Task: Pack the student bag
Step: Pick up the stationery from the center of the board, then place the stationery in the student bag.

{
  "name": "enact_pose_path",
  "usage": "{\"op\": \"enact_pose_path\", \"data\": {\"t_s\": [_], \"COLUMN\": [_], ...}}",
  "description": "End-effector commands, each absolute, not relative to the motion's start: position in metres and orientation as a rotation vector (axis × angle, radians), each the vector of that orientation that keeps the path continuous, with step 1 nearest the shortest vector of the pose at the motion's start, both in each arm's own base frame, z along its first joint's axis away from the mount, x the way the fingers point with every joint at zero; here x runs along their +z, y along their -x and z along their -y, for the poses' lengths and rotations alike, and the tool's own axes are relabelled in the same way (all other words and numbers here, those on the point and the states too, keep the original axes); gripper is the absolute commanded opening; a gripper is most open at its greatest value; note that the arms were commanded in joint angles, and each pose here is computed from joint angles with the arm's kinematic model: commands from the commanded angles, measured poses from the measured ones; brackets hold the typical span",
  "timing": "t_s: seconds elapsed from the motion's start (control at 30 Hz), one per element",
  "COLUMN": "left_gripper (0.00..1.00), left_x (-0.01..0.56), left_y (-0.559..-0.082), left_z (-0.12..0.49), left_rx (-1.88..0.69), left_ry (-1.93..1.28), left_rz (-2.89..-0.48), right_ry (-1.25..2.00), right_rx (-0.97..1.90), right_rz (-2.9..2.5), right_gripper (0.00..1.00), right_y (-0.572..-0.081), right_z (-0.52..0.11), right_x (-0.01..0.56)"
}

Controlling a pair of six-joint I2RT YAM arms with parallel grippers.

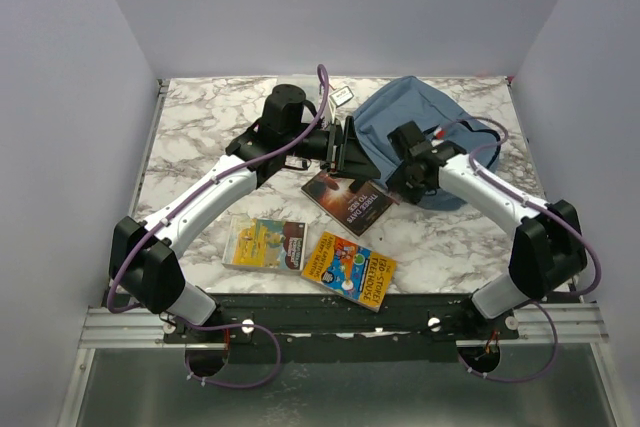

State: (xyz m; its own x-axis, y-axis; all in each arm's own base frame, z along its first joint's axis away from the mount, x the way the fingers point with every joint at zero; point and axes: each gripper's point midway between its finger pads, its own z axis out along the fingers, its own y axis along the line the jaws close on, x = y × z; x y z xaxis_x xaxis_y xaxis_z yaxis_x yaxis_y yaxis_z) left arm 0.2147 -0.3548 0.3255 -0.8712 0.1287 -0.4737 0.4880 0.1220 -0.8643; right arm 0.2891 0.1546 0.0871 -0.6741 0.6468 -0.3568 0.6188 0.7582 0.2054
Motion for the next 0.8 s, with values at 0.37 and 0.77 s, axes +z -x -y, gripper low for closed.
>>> {"op": "enact_pose_path", "data": {"t_s": [0.37, 0.77], "left_gripper": [0.8, 0.8], "left_x": [0.33, 0.324], "left_y": [-0.209, -0.208], "left_z": [0.355, 0.359], "left_rx": [-1.839, -1.845], "left_ry": [-0.649, -0.652], "left_rz": [-2.092, -2.108], "right_ry": [-0.298, 0.231], "right_rx": [-0.01, -0.088], "right_rz": [-2.607, -2.507], "right_gripper": [0.44, 0.47], "right_y": [-0.406, -0.463], "right_z": [-0.044, -0.042], "right_x": [0.117, 0.089]}}
